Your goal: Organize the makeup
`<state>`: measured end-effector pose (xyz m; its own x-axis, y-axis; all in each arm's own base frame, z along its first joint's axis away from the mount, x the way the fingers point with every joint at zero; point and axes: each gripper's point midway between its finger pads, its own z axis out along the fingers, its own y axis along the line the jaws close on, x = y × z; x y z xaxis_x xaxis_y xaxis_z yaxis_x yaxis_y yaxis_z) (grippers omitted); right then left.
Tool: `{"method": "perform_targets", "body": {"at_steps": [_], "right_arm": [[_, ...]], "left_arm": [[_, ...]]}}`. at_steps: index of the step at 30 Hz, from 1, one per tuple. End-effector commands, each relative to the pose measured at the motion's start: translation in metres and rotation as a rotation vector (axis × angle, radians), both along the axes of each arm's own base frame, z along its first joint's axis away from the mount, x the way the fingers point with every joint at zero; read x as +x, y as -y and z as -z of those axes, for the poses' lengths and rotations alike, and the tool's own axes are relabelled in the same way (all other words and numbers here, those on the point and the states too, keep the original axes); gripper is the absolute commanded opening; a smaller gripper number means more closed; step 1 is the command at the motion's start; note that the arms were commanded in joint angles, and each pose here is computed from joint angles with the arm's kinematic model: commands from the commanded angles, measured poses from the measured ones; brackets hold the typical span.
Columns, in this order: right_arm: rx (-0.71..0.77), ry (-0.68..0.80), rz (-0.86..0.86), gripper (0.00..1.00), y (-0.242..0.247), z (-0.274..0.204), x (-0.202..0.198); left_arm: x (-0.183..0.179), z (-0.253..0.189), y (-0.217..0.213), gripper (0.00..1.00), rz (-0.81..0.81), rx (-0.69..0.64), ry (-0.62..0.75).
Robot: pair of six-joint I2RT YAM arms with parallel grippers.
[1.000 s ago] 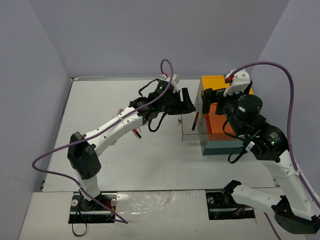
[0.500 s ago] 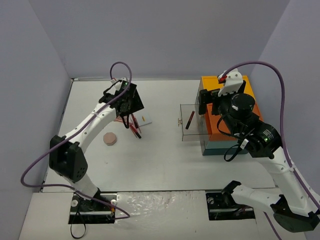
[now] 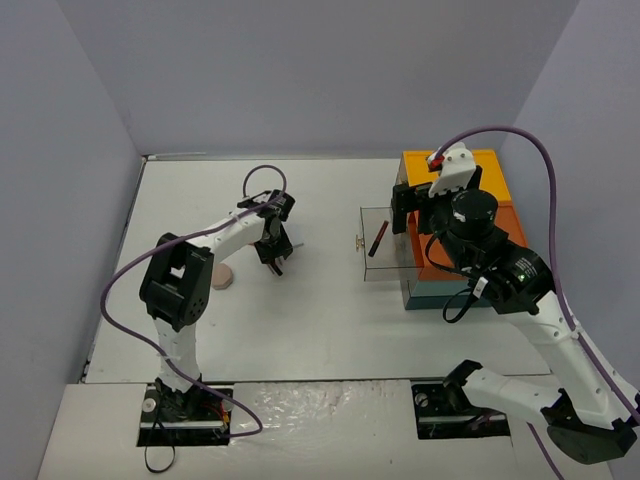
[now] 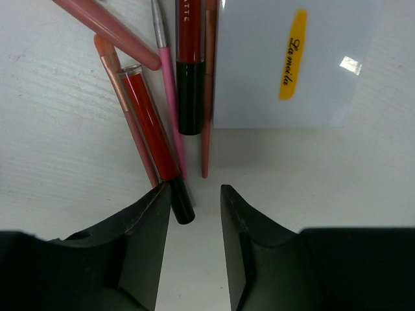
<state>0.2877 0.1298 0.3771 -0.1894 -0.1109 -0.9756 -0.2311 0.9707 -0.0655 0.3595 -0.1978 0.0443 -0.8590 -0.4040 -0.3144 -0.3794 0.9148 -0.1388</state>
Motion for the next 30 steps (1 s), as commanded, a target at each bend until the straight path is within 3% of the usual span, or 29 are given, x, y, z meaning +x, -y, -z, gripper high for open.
{"method": "perform_targets", "body": {"at_steps": [1, 12, 23, 30], "right_arm": [[0.075, 0.074, 0.015, 1.0, 0.001, -0.023, 0.002], [0.064, 0.056, 0.012, 1.0, -0.001, -0.014, 0.004], [0.065, 0.058, 0.007, 1.0, -0.001, -0.014, 0.003], [0.061, 0.051, 0.004, 1.0, -0.002, -0.011, 0.004]], "left_arm": [[0.004, -0.009, 0.0, 0.32, -0.045, -0.019, 0.024], [-0.009, 0.008, -0.007, 0.3, -0.066, -0.006, -0.025], [-0.02, 0.001, -0.013, 0.17, -0.079, -0.005, -0.029], [-0.031, -0.005, -0.02, 0.14, -0.08, 0.001, -0.03]]}}
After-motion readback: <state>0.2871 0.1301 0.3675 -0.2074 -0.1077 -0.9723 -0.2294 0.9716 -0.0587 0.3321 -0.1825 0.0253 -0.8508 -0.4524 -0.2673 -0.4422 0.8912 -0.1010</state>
